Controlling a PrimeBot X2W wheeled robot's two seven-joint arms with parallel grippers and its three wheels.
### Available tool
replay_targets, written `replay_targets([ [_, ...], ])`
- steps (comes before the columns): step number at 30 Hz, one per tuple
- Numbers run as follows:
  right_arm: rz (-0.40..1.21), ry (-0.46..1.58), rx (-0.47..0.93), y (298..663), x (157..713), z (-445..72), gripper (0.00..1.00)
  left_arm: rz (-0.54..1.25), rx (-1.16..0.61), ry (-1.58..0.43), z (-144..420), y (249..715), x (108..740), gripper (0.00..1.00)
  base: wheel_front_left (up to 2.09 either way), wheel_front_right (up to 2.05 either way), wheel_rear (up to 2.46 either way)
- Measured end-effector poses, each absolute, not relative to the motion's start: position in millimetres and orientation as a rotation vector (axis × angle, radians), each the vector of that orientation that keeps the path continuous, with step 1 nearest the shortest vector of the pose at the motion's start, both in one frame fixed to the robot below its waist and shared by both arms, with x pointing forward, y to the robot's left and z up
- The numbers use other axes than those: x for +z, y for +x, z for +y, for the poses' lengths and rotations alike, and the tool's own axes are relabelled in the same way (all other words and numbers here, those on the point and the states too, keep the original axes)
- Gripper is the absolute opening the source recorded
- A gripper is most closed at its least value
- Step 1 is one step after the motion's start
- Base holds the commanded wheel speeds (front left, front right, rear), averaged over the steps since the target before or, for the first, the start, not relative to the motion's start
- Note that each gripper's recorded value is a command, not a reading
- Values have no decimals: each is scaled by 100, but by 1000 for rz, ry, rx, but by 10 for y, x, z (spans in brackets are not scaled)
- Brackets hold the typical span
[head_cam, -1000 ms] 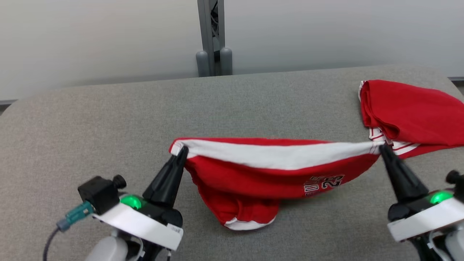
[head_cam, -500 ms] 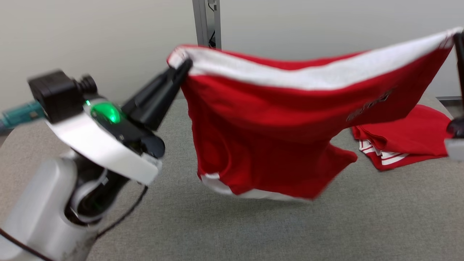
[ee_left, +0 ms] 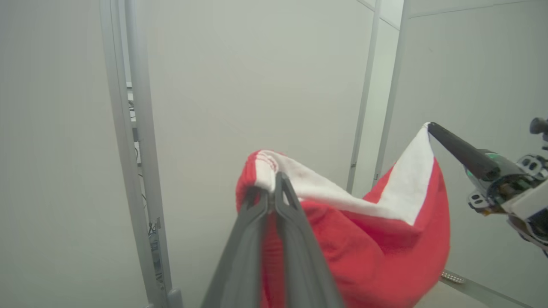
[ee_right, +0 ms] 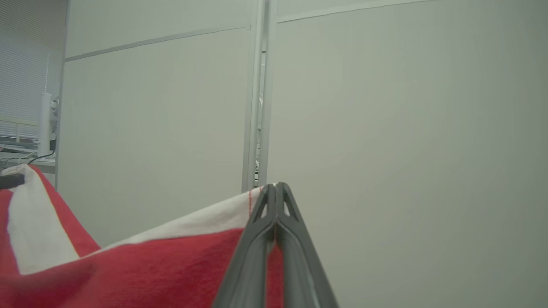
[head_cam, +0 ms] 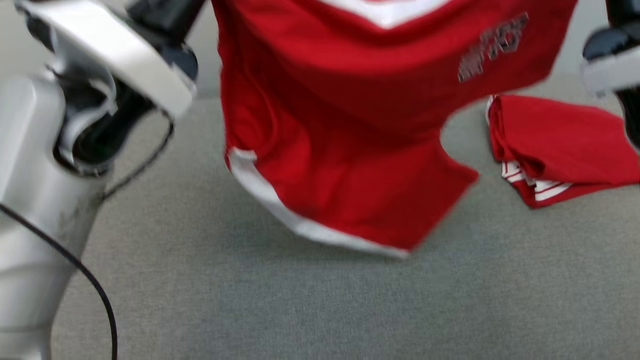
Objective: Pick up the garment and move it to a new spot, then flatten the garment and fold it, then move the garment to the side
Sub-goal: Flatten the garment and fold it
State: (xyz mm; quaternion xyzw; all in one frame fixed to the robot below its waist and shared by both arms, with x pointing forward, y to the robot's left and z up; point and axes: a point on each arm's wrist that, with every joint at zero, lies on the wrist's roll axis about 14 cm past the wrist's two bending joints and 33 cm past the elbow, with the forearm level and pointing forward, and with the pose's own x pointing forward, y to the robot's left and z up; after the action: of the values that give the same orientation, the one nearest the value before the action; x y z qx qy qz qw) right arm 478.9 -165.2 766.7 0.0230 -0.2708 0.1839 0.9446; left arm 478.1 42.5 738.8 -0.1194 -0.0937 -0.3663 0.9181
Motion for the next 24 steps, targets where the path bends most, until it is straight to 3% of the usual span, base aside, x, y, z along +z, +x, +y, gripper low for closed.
replay_targets([
  [8, -553, 21, 307, 5960, 7785, -1574, 0, -407, -630, -102, 467, 5903, 7612, 0, 0, 0, 0],
  [13, -549, 9, 248, 6606, 7623, -1634, 0, -517, -606, -52, 421, 6487, 7374, 0, 0, 0, 0],
  [19, -446, 63, 223, 7108, 6747, -1672, 0, -336, -667, -64, 196, 6953, 6219, 0, 0, 0, 0],
  [24, -327, 97, 211, 7156, 5845, -1718, 0, -239, -749, -179, -12, 6881, 5535, 0, 0, 0, 0],
])
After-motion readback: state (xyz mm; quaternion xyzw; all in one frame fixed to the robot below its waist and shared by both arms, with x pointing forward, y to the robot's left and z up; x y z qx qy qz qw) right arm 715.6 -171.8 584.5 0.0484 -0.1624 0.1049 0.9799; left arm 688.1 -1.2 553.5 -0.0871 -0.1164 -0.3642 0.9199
